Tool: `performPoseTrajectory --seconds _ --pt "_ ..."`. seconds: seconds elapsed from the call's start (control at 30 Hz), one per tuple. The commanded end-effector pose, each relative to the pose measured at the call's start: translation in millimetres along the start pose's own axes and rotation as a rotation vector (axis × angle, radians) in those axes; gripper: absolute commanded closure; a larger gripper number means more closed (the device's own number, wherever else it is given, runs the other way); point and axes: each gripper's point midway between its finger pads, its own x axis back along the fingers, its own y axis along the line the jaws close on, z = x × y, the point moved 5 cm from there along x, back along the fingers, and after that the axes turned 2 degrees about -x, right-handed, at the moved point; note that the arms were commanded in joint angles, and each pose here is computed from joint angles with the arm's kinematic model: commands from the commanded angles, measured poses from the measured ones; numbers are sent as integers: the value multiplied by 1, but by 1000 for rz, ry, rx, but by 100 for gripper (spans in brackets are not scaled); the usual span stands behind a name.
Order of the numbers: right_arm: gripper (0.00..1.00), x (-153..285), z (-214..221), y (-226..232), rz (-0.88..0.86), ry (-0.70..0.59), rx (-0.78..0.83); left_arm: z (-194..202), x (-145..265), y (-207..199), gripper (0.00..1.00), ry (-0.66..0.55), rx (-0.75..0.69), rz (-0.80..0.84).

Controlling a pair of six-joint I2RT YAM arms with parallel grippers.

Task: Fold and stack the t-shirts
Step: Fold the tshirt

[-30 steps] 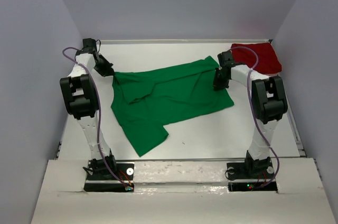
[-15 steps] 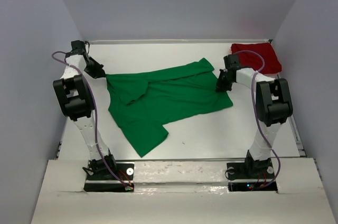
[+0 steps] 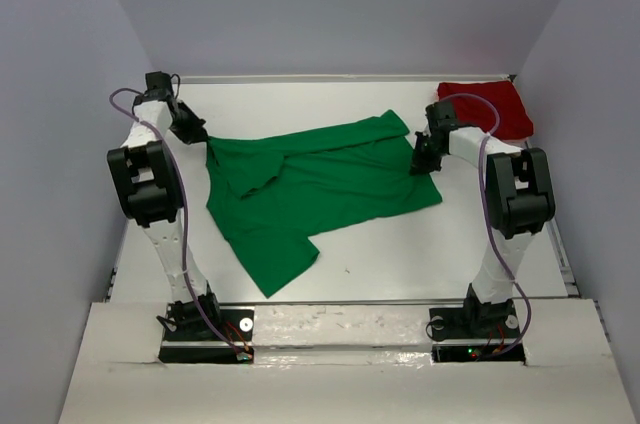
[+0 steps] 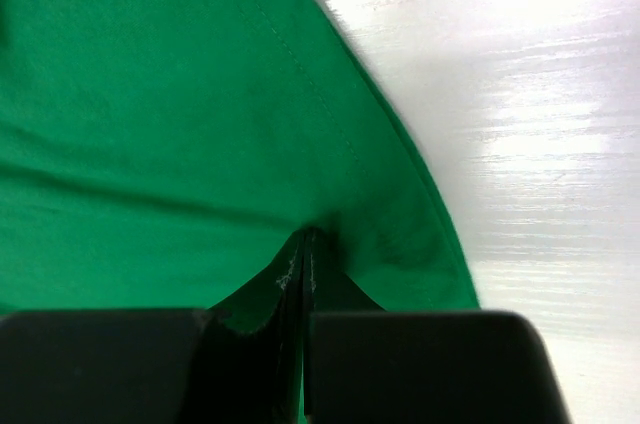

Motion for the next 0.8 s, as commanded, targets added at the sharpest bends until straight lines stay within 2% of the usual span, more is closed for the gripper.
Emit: performPoseTrajectory --seconds 0.0,0.1,0.2,0.3,0.33,0.4,0.43,0.47,0.5,0.57,0.77 --pt "100 23 -18 15 -36 -37 99 -10 45 -41 100 -171 -140 -20" --pt "100 56 -44 44 -1 -124 193 -3 49 -54 100 -177 -170 -27" --pt "87 74 -57 59 14 -157 235 0 45 -56 100 -167 -178 -31" --pt "61 87 -84 77 -32 -219 260 4 38 -55 100 -149 -183 -49" --pt "52 87 -83 81 -51 -181 276 5 38 -55 100 -147 -182 -52" --pt "47 80 -99 90 -51 -154 287 6 35 -54 100 -143 -182 -60" --pt "48 75 -103 93 -52 -139 303 5 36 -54 100 -147 -177 -65" --pt "52 85 -121 104 -68 -189 308 4 37 -54 100 -153 -175 -70" --pt "63 63 -119 99 -32 -137 311 4 37 -53 100 -155 -175 -74" --pt "100 53 -126 98 -36 -130 305 5 38 -54 100 -158 -176 -79" --pt "100 20 -143 93 -95 -122 269 6 39 -50 100 -168 -164 -115"
